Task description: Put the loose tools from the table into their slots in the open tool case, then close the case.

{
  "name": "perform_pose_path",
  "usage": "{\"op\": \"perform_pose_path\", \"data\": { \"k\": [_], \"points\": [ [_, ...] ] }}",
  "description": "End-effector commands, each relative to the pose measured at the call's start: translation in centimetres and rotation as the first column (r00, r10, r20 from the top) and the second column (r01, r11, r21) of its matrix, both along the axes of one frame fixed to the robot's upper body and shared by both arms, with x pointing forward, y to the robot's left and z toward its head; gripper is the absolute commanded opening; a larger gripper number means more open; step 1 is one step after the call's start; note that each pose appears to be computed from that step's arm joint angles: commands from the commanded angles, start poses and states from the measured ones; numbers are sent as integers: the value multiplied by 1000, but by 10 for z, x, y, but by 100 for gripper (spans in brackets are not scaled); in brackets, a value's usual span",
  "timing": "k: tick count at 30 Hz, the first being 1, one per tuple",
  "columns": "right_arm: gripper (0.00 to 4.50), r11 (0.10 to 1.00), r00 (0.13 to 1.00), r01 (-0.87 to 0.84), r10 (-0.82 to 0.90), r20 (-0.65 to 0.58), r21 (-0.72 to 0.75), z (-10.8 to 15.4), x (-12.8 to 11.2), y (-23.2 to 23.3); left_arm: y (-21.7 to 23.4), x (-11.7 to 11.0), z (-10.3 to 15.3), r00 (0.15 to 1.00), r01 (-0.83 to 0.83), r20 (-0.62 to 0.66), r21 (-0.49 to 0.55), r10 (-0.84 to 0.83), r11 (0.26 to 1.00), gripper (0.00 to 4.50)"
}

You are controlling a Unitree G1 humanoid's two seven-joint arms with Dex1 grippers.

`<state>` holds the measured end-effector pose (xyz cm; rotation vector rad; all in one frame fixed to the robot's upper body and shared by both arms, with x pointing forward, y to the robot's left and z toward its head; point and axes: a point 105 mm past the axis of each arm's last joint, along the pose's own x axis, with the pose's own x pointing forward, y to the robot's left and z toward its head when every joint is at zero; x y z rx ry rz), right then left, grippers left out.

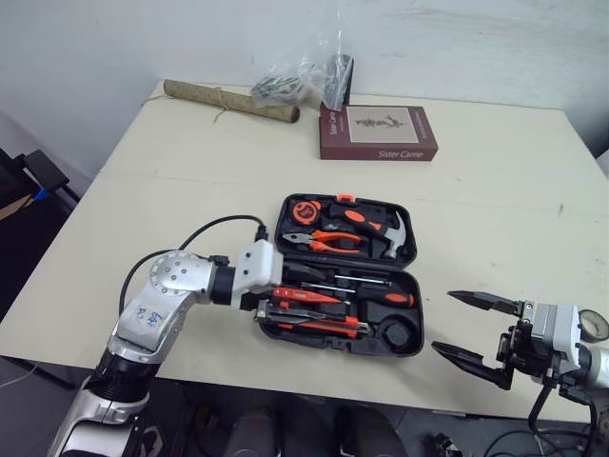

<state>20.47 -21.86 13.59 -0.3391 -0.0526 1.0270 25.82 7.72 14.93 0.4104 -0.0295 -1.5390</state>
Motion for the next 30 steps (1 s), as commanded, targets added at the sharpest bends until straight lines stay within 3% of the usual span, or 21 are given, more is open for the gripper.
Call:
{"op": "perform_pose_path", "data": {
  "k": [1, 4, 15, 23, 26, 30],
  "points": [
    [450, 1000, 1000, 5, -6, 20, 8, 2, -2, 0, -3, -3, -9, 997, 44, 66, 30, -46, 999, 144],
    [450, 1000, 1000, 12, -12, 14, 7, -1, -2, -1, -9, 0, -19, 997, 44, 67, 45, -47, 998, 7],
    [450, 1000, 1000, 26, -26, 15, 1, -3, -4, -3, -11, 14, -62, 998, -13, 64, 232, -2, 973, 7],
    [450, 999, 999, 49, -49, 17, 3, -4, -5, -5, -18, -1, -83, 997, 71, -20, 330, -68, 941, 7],
    [450, 998, 998, 60, -60, 15, 6, -5, -6, -6, -22, 0, -80, 998, 67, -15, 313, -65, 947, 7],
    [450, 994, 994, 108, -108, 22, 7, -4, -8, -13, -24, 6, -51, 989, 70, 112, 183, -91, 981, 7]
  ]
}}
